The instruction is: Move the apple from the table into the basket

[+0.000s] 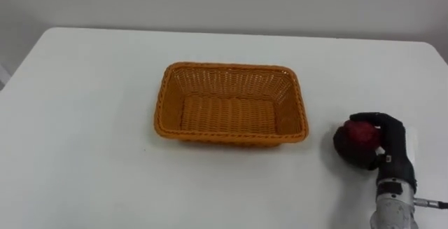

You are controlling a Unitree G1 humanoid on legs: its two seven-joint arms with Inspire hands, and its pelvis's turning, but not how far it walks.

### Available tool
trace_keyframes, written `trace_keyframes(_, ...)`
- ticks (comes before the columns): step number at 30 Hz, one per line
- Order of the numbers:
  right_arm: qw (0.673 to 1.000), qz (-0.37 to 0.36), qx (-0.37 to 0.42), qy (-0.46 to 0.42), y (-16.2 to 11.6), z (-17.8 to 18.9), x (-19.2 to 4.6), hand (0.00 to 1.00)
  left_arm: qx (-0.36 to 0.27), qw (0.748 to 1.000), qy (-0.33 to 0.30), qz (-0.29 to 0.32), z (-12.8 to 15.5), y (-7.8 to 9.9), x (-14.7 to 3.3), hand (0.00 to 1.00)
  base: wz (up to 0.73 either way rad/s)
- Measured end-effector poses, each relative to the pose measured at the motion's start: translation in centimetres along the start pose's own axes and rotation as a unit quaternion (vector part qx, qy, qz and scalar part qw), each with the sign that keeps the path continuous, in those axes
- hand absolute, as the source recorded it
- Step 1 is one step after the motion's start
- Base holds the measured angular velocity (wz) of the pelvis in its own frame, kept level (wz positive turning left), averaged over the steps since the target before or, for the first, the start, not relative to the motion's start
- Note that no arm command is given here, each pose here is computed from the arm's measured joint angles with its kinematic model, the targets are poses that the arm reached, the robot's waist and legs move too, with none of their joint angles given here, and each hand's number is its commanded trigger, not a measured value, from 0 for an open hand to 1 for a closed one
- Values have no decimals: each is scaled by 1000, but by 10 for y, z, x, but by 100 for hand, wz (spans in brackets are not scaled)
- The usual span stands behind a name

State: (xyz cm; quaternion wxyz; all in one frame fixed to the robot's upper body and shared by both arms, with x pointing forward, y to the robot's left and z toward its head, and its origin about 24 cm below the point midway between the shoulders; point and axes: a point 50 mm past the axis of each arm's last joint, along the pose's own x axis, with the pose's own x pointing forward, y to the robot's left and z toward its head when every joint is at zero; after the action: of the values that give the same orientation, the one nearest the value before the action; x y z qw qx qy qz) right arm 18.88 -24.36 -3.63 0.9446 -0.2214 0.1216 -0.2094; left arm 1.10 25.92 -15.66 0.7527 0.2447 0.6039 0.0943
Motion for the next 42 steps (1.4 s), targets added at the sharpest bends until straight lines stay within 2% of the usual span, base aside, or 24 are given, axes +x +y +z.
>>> trace_keyframes(11, 1000, 10, 3, -21, 0, 14, -2, 100, -4, 1000, 4, -11, -1, -2, 1, 0, -2)
trace_keyframes(21, 988, -10, 21, -155, -17, 80, 16, 100, -4, 1000, -1, -28, 1, -2, 1, 0, 0)
trace_keyframes(28, 969, -16, 51, -241, -25, 121, 7, 100, 7, 999, 6, -40, -4, -3, 0, 0, 1)
trace_keyframes(36, 950, -13, 75, -302, -29, 150, -1, 100, 8, 999, 7, -49, -4, -3, 1, 0, 1)
trace_keyframes(42, 941, 52, 75, -326, -9, 162, -9, 100, -1, 999, 9, -50, -3, -4, 2, 0, 2)
